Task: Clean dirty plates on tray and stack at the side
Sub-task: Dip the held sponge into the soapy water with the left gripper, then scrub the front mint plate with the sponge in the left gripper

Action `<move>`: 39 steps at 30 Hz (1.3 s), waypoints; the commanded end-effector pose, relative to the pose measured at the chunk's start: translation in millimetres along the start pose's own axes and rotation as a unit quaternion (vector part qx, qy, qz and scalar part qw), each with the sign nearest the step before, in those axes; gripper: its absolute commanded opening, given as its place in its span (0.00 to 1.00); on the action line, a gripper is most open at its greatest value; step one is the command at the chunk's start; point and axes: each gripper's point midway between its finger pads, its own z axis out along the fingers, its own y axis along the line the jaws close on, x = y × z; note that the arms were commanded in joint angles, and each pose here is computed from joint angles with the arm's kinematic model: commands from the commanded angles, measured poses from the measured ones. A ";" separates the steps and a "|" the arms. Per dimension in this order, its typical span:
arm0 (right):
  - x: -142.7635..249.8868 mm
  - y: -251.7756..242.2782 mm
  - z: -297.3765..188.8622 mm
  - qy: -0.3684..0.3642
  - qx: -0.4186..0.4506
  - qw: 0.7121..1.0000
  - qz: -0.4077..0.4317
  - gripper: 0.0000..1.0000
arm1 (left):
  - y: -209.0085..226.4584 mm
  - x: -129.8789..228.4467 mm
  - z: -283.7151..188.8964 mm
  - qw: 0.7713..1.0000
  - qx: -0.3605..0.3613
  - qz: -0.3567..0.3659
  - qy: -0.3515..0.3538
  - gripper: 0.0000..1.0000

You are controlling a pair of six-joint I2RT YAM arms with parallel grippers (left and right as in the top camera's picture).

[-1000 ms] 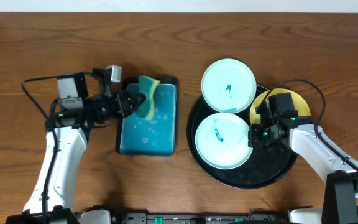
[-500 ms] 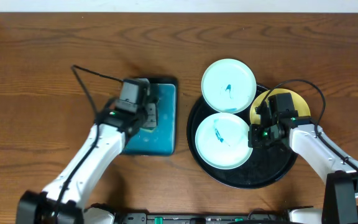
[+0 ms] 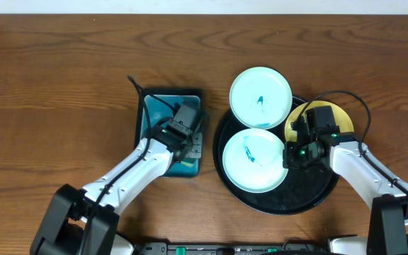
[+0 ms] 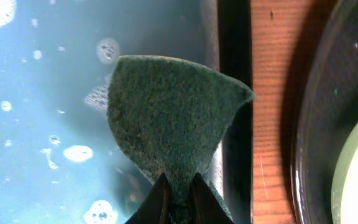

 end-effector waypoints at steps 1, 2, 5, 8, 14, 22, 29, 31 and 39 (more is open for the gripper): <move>2.9 -0.7 2.0 0.005 0.006 1.000 0.007 0.01 | -12.4 8.1 -0.5 1.000 0.006 0.009 0.008 0.07; 2.9 -0.7 2.0 0.005 0.006 1.000 0.007 0.01 | -13.4 9.4 -0.6 1.000 0.006 0.005 0.009 0.07; 2.9 -0.7 2.0 0.005 0.006 1.000 0.007 0.01 | -12.9 13.9 -1.5 1.000 0.003 0.007 0.017 0.07; 2.9 -0.7 2.0 0.005 0.006 1.000 0.007 0.01 | -9.2 8.1 -6.6 1.000 -0.007 0.006 0.001 0.07; 2.9 -0.7 2.0 0.005 0.006 1.000 0.007 0.01 | -15.3 -35.8 -59.5 0.995 0.009 0.002 -0.097 0.07; 2.9 -0.6 2.0 0.005 0.006 1.000 0.007 0.01 | -65.9 -68.9 -109.6 0.982 0.134 0.013 -0.132 0.07; 3.0 -0.6 2.0 0.005 0.006 1.000 0.007 0.01 | -114.4 -71.2 -87.5 0.976 0.190 0.036 -0.099 0.07; 3.7 -0.8 2.0 0.007 0.006 1.000 0.007 0.01 | -134.9 -60.4 -76.1 0.973 0.207 0.055 -0.080 0.07; 5.7 -1.3 2.0 0.011 0.007 1.000 0.008 0.01 | -190.8 -0.6 -28.4 0.968 0.213 0.129 -0.011 0.08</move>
